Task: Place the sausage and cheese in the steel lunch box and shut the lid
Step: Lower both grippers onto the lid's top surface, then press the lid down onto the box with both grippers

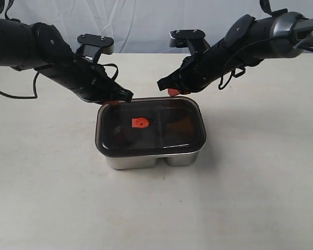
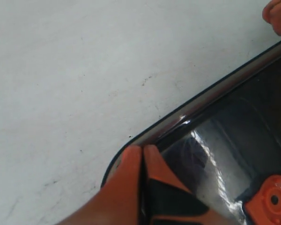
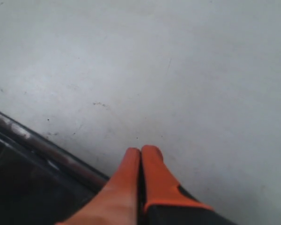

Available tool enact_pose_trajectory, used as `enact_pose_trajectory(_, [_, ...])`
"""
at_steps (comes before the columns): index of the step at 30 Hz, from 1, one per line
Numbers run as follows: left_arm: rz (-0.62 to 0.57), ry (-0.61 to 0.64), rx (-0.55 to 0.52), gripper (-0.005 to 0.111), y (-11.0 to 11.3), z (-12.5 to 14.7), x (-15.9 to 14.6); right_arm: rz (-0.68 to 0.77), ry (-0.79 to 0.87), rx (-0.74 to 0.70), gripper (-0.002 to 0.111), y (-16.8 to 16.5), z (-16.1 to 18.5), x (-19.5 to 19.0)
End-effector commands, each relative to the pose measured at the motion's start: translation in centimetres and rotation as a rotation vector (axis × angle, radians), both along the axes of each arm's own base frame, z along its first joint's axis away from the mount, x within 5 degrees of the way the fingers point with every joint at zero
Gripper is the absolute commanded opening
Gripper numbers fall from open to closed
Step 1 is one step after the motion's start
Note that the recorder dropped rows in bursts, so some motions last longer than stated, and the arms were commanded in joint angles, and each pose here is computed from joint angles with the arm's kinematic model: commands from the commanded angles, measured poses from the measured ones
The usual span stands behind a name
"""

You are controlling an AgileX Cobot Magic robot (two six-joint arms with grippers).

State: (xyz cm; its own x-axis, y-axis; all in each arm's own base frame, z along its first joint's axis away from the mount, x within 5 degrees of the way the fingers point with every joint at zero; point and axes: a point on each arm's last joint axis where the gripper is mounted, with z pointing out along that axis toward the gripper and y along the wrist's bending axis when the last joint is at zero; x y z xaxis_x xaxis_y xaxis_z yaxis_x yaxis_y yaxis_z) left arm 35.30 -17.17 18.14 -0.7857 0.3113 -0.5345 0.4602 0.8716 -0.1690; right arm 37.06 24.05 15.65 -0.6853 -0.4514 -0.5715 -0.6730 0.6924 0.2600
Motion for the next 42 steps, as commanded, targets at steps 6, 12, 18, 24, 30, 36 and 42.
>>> enact_pose_trajectory(6, [-0.006,-0.132,-0.047,0.000,0.4,5.1,-0.9,-0.028,-0.140,-0.034,-0.001,-1.2,5.1,-0.2])
enact_pose_trajectory(12, [-0.051,0.042,-0.065,0.000,-0.1,4.5,-2.9,0.052,-0.004,-0.048,-0.001,-1.2,5.7,-2.0])
enact_pose_trajectory(18, [-0.110,0.129,-0.041,0.000,-1.2,2.9,-4.9,0.055,0.079,-0.052,-0.001,-1.3,5.5,-2.6])
enact_pose_trajectory(24, [-0.145,0.164,-0.021,0.000,-2.0,1.9,-6.3,0.056,0.120,-0.062,-0.001,-1.2,4.6,-2.6])
enact_pose_trajectory(30, [-0.149,0.168,-0.008,0.000,-1.8,1.6,-6.4,0.045,0.145,-0.079,-0.001,-1.1,2.9,-2.2])
enact_pose_trajectory(36, [-0.161,0.183,0.003,0.000,-1.8,1.5,-6.5,0.042,0.169,-0.092,-0.001,-1.0,1.5,-2.0])
enact_pose_trajectory(42, [-0.170,0.202,0.011,0.000,-1.7,1.4,-6.7,0.045,0.198,-0.106,-0.001,-0.9,0.4,-2.0])
